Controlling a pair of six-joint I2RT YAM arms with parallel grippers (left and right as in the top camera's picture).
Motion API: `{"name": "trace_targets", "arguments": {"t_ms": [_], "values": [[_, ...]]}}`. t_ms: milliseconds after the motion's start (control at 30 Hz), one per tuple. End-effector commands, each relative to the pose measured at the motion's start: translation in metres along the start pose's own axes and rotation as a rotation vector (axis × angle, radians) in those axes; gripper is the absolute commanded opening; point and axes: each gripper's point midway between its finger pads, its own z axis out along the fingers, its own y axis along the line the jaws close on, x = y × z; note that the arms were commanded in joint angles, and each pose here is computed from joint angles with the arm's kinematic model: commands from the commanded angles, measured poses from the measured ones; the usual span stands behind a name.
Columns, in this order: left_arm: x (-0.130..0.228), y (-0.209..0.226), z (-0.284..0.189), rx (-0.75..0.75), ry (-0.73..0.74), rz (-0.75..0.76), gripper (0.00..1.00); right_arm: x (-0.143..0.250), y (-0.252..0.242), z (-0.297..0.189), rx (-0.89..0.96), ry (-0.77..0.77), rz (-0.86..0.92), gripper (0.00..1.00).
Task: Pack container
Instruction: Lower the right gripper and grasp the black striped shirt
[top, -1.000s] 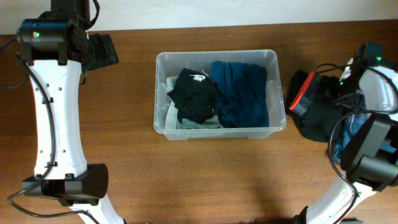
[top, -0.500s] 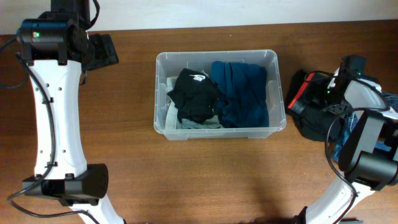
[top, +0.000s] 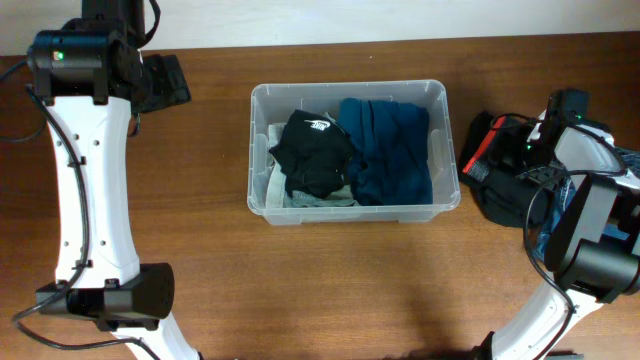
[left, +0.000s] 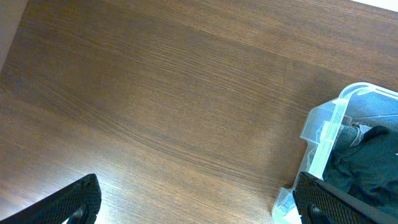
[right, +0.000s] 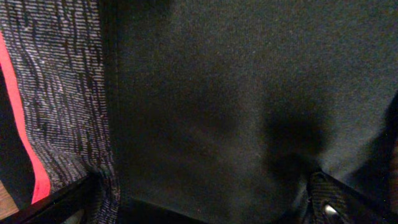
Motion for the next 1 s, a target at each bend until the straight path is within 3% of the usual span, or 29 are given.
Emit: {"name": "trace_targets", "arguments": {"t_ms": [0, 100, 200, 400, 467, 667, 967], "values": [[-0.001, 0.003, -0.001, -0.01, -0.005, -0.002, 0.99, 0.057, -0.019, 0.049, 0.085, 0.206, 0.002, 1.0], [-0.001, 0.003, -0.001, -0.01, -0.005, -0.002, 0.99, 0.059, -0.02, 0.049, 0.086, 0.212, 0.002, 0.86], [-0.001, 0.003, -0.001, -0.01, -0.005, -0.002, 0.99, 0.06, -0.02, 0.048, 0.086, 0.218, 0.002, 0.51], [-0.001, 0.003, -0.001, -0.01, -0.005, -0.002, 1.0, 0.066, -0.021, 0.05, 0.09, 0.233, 0.003, 0.08], [-0.001, 0.003, -0.001, -0.01, -0.005, -0.002, 0.99, 0.068, -0.022, 0.05, 0.09, 0.236, 0.003, 0.04], [-0.001, 0.003, -0.001, -0.01, -0.005, -0.002, 0.99, 0.059, -0.019, 0.035, 0.093, 0.241, 0.025, 0.04], [-0.001, 0.003, -0.001, -0.01, -0.005, -0.002, 0.99, 0.013, -0.004, -0.042, 0.078, 0.178, -0.016, 0.04]]}}
